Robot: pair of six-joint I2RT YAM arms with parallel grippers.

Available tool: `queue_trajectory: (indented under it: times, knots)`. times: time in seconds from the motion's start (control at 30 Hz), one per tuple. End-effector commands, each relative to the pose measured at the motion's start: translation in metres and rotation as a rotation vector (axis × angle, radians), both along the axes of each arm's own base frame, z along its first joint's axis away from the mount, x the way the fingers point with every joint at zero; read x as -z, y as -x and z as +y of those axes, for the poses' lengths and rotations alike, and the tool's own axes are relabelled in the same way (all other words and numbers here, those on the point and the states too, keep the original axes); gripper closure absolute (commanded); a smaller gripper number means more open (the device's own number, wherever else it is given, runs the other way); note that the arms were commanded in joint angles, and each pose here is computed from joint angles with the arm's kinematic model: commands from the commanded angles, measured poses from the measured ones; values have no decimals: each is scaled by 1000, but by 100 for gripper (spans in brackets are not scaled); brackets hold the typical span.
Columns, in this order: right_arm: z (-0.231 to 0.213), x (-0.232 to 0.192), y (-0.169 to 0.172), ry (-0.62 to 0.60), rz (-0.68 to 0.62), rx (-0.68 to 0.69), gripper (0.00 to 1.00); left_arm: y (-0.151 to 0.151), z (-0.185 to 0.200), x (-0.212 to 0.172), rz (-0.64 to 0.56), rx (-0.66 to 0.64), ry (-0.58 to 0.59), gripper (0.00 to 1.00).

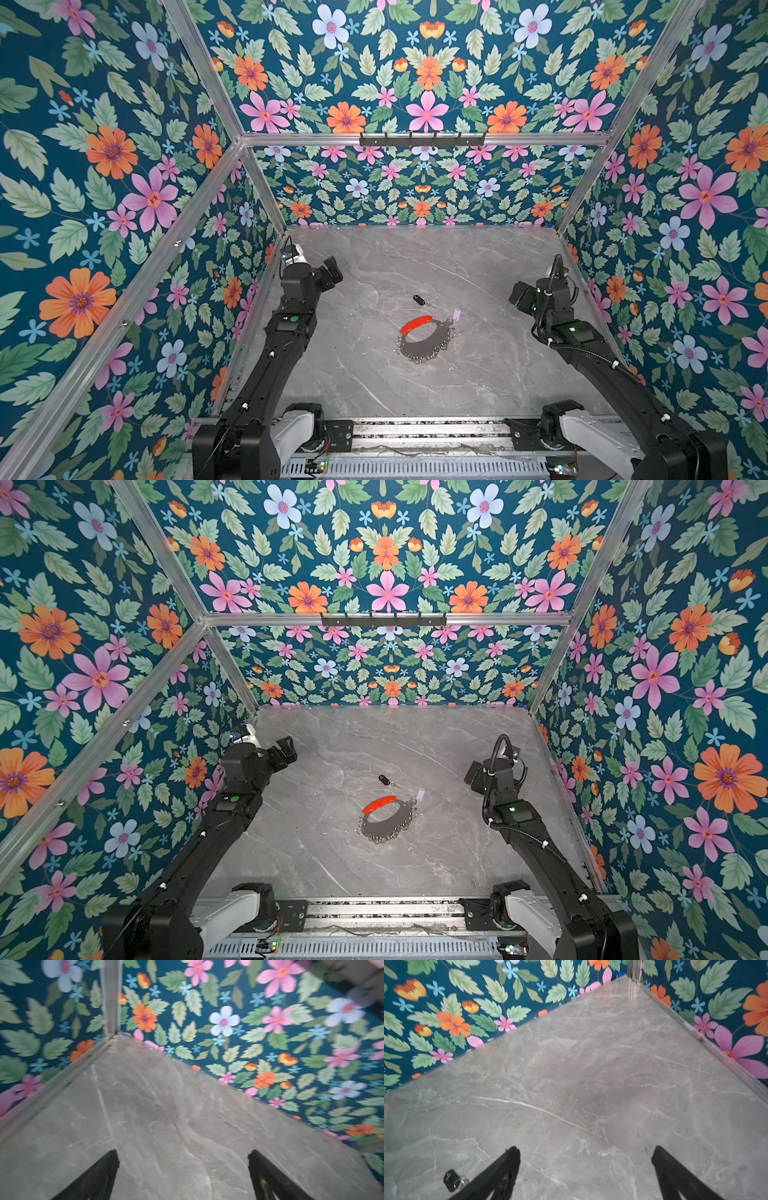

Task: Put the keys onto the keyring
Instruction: 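Reach the left gripper toward the red-handled keyring while the right arm rises, then lower the left gripper and close it on the keyring's red handle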

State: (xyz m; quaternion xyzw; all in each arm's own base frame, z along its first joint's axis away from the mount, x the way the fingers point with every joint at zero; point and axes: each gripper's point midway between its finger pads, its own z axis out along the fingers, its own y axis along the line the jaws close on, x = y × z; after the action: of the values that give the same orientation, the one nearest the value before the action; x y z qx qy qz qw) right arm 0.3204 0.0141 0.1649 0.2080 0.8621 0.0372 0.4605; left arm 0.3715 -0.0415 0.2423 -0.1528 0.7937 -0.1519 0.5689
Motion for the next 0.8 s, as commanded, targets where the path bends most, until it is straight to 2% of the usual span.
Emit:
queue_trajectory:
  times: [0.0,0.1,0.27,0.43,0.53,0.6,0.67,0.77]
  knots:
    - [6,18,6,-28,25,-30,2,11,-60,-9,-70,193,37,2]
    - [7,26,3,-44,-18,-27,5,20,-108,0,-51,291,-77,5]
    - [10,44,2,-104,-6,2,8,35,-167,29,-15,448,-165,14]
    - [6,55,4,-137,32,59,8,57,-215,49,-115,540,-287,21]
    - [6,61,8,-161,38,75,9,79,-253,64,-191,709,-442,21]
    - [4,66,7,-164,16,84,10,97,-281,79,-226,862,-583,25]
    - [3,70,4,-156,9,90,11,107,-297,89,-223,967,-649,30]
    - [2,75,3,-145,42,98,12,108,-307,100,-213,1036,-705,37]
